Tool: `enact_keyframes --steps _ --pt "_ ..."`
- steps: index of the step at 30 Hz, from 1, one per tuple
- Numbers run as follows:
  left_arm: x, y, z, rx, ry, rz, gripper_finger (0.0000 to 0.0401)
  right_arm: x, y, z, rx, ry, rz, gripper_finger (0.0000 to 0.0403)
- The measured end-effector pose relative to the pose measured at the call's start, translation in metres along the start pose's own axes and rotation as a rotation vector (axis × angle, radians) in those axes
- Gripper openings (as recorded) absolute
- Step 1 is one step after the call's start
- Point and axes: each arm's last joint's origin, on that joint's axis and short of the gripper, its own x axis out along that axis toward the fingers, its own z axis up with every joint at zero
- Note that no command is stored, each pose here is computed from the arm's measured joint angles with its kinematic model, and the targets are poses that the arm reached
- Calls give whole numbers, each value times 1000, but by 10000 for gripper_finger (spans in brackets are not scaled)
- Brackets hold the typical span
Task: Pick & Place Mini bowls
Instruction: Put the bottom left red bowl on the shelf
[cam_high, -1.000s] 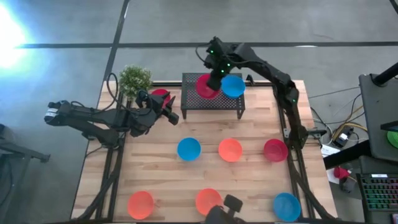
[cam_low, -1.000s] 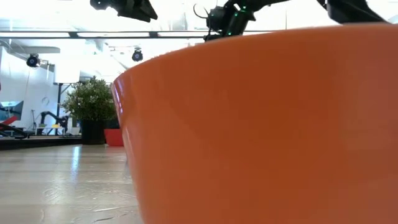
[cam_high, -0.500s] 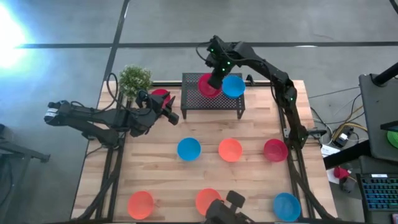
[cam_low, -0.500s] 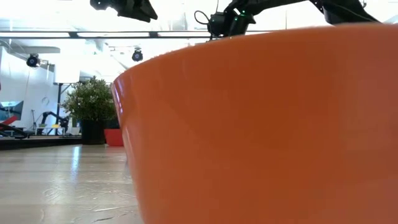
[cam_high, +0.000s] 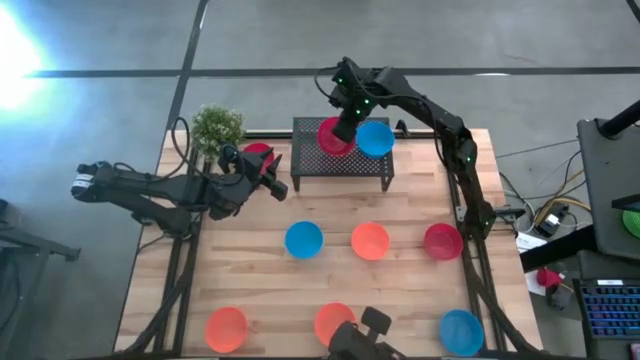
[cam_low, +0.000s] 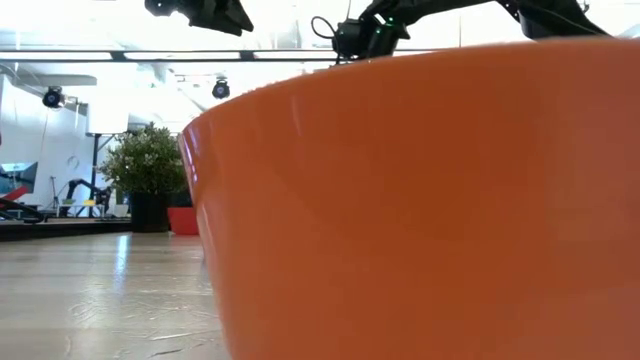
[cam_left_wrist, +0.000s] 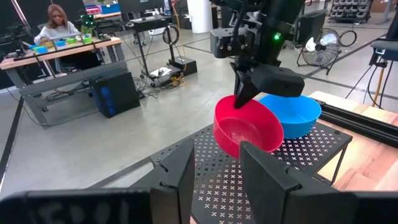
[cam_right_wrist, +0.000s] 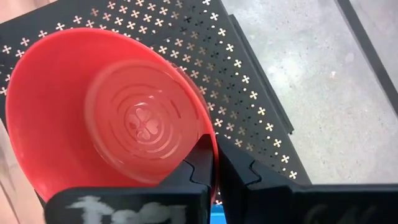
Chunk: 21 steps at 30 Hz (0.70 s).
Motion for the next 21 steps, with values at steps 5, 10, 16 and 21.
enact_keyframes --steps 5,10,16,21 --pt "0 0 0 0 0 0 121 3 1 -1 -1 8 4 8" --pt "0 0 0 0 0 0 121 12 1 -3 6 30 7 8" --pt "0 0 0 0 0 0 121 22 1 -6 10 47 9 8" --pt "0 0 0 -1 0 0 121 19 1 -5 18 38 9 8"
